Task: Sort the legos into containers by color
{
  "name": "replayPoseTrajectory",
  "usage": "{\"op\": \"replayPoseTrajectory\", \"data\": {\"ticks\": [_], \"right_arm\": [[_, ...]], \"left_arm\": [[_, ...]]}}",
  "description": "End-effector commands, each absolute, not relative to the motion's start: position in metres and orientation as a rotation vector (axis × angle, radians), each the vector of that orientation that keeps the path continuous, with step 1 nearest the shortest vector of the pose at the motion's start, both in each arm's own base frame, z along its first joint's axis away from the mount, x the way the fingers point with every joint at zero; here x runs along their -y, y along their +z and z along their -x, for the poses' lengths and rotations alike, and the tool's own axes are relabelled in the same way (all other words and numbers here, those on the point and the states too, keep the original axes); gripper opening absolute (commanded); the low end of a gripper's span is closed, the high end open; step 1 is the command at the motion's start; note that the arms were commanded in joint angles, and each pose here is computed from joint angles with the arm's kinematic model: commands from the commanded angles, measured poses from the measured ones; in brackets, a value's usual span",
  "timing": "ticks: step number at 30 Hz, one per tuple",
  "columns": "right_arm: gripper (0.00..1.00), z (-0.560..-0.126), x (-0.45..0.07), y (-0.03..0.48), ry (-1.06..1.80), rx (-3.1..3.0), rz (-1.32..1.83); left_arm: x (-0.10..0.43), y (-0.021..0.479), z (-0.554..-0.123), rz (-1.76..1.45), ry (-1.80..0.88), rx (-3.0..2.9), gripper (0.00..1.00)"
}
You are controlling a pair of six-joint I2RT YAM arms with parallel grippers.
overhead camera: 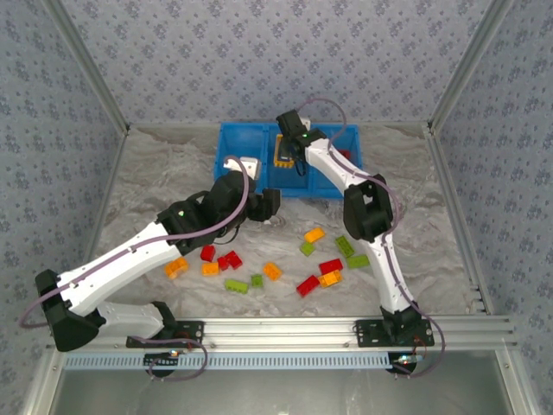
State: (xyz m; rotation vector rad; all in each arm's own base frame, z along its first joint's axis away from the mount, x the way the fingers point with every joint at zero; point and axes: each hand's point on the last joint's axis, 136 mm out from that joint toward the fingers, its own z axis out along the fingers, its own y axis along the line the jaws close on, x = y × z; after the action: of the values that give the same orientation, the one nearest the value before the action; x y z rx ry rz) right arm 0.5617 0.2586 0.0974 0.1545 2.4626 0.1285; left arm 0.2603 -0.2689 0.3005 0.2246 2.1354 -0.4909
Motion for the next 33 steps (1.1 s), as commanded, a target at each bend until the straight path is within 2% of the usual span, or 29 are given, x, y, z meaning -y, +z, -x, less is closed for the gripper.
{"op": "replayPoseTrajectory", "data": {"ticks": [1, 5, 9, 14, 25, 30, 33], "right_arm": [[0.00, -0.564, -0.268, 0.091, 0.179, -2.490, -0.144], [0.00, -0.565, -0.271, 0.086, 0.196, -2.500, -0.121], [0.18, -0.563, -0.276, 0.094, 0.230, -2.500, -0.085], [0.28, -0.559, -0.277, 0.134, 0.265, -2.441, -0.067], [0.29, -0.521, -0.267, 0.275, 0.290, -2.186, 0.017], [0.30, -0.478, -0.251, 0.319, 0.279, -2.093, 0.054], [0.34, -0.448, -0.241, 0.332, 0.273, -2.056, 0.080]], "left_arm": [[0.267, 0.306, -0.262, -0.235, -0.474, -2.118, 0.72], [0.264, 0.303, -0.260, -0.236, -0.469, -2.125, 0.72], [0.261, 0.302, -0.258, -0.231, -0.474, -2.128, 0.72], [0.259, 0.297, -0.255, -0.228, -0.473, -2.145, 0.72], [0.242, 0.280, -0.246, -0.167, -0.435, -2.237, 0.72], [0.224, 0.278, -0.240, -0.121, -0.435, -2.274, 0.72], [0.217, 0.281, -0.235, -0.098, -0.470, -2.287, 0.72]]}}
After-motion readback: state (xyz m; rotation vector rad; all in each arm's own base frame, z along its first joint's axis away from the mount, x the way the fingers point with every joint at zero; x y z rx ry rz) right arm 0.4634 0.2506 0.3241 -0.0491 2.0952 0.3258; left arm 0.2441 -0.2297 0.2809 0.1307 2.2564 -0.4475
